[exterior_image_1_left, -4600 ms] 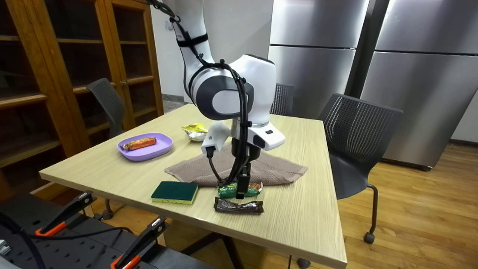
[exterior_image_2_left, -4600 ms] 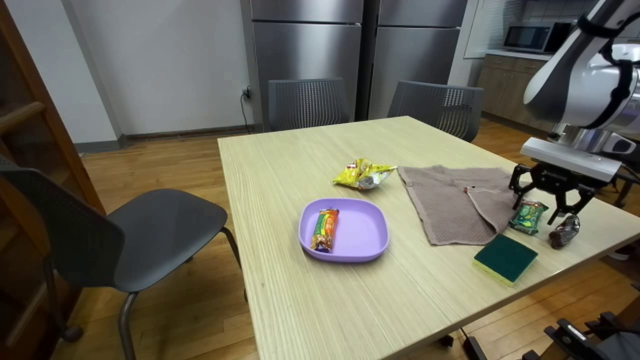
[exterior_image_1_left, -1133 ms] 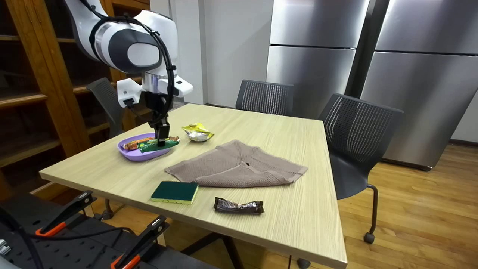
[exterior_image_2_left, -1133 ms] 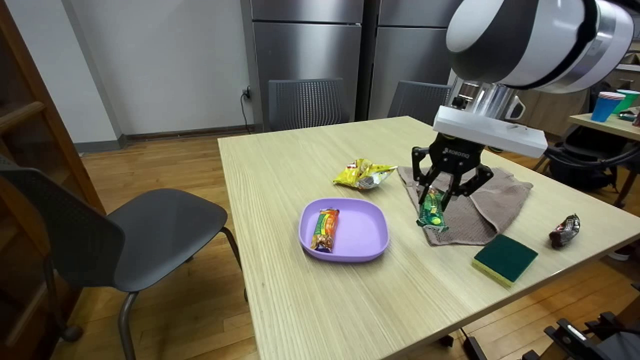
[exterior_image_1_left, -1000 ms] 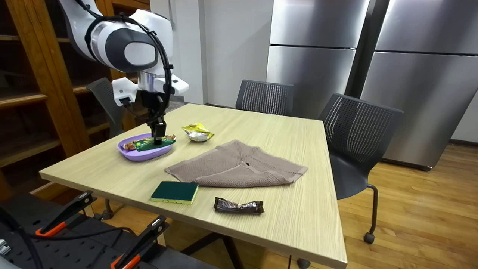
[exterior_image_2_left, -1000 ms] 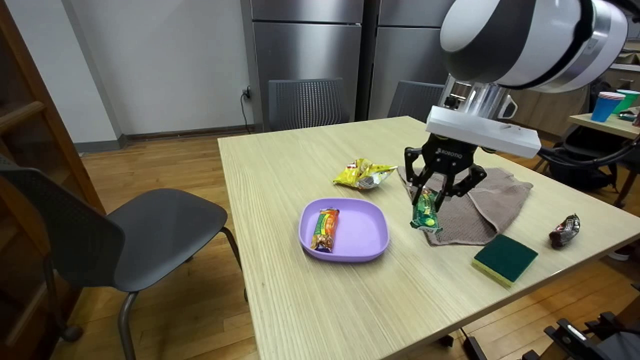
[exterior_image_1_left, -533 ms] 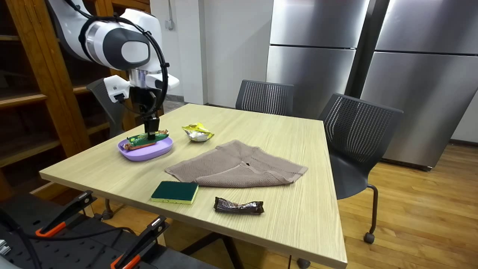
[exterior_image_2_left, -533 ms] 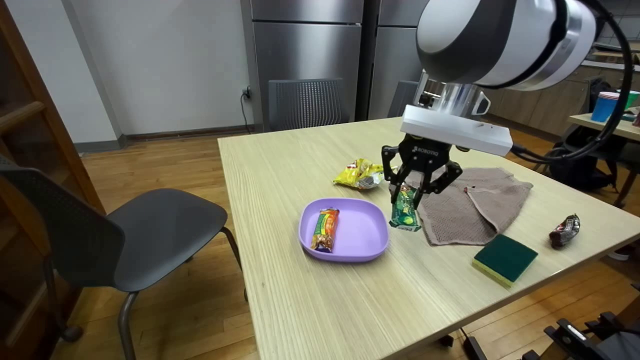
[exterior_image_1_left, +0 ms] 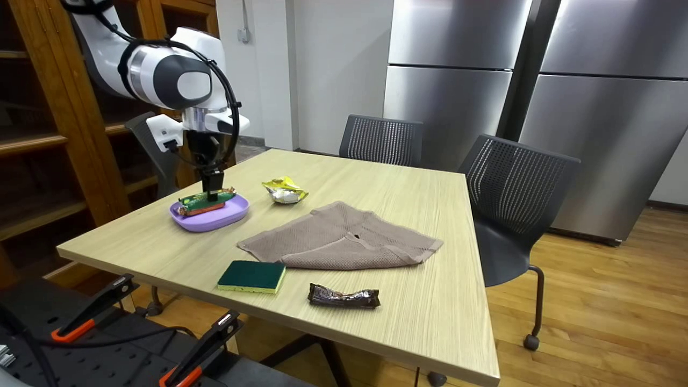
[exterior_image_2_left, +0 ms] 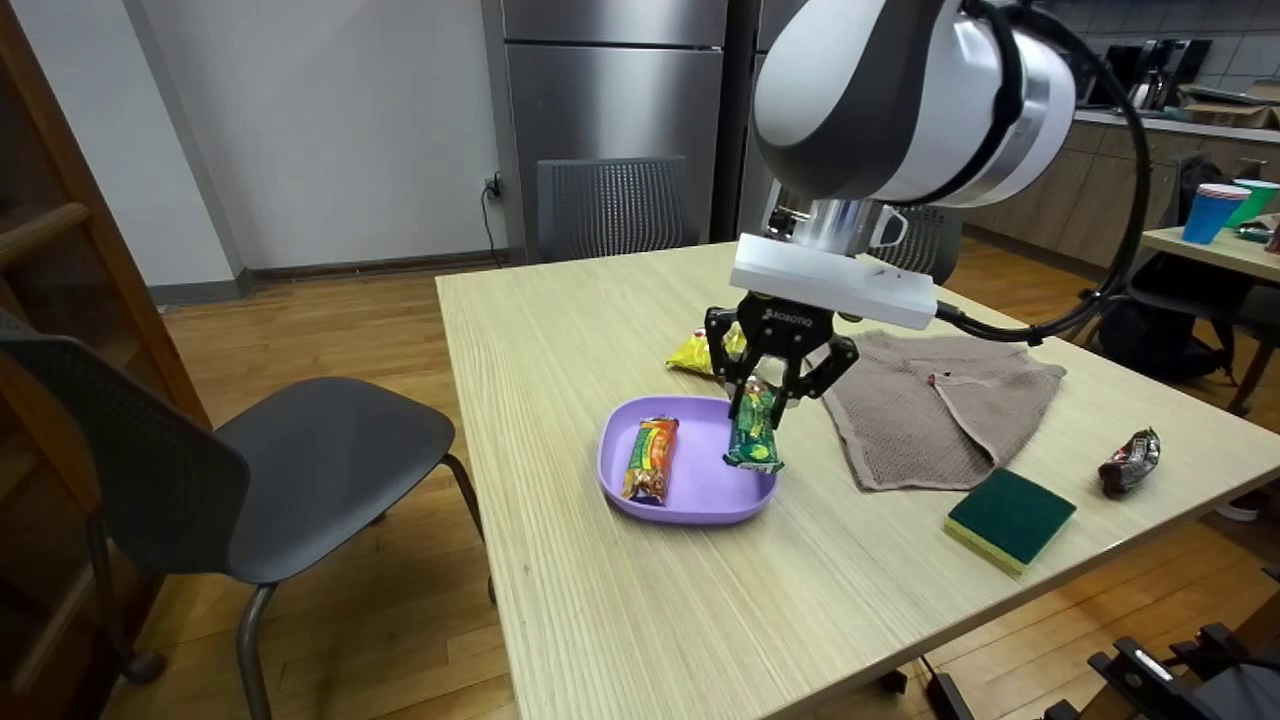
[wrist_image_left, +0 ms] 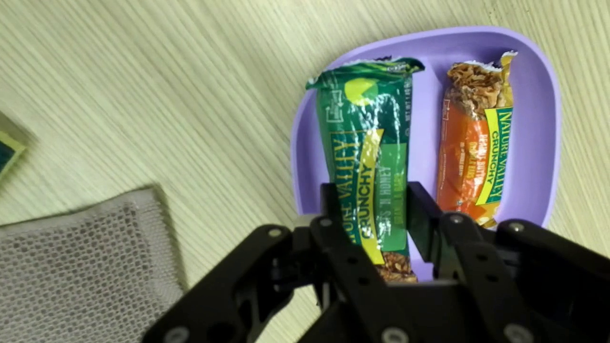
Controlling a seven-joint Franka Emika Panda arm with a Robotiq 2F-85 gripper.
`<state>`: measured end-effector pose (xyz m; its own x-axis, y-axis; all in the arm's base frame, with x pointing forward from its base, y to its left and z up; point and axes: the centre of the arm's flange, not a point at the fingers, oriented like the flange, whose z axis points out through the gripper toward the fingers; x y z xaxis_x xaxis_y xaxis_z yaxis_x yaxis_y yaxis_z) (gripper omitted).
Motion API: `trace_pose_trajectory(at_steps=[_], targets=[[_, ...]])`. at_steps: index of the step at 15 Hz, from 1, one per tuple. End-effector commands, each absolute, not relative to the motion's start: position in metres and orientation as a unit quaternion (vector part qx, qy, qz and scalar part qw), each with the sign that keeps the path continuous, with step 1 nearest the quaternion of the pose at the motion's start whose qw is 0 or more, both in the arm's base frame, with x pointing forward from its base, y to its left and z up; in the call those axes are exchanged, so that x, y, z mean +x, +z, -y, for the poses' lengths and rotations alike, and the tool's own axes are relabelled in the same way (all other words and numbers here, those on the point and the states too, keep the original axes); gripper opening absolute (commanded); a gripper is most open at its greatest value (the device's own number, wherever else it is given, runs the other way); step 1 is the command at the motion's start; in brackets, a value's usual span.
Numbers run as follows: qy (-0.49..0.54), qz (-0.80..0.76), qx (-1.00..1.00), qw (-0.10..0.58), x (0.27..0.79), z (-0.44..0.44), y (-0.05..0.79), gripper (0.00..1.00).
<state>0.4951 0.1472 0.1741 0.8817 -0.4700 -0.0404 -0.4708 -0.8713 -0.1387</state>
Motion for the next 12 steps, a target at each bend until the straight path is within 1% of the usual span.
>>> trace_pose_trajectory(at_steps=[1,12], targets=[[0.006,-0.251,-0.966,0.067,0.518,-0.166,0.162,0.13],[0.011,-0.256,-0.964,0.062,0.545,-0.189,0.128,0.13]])
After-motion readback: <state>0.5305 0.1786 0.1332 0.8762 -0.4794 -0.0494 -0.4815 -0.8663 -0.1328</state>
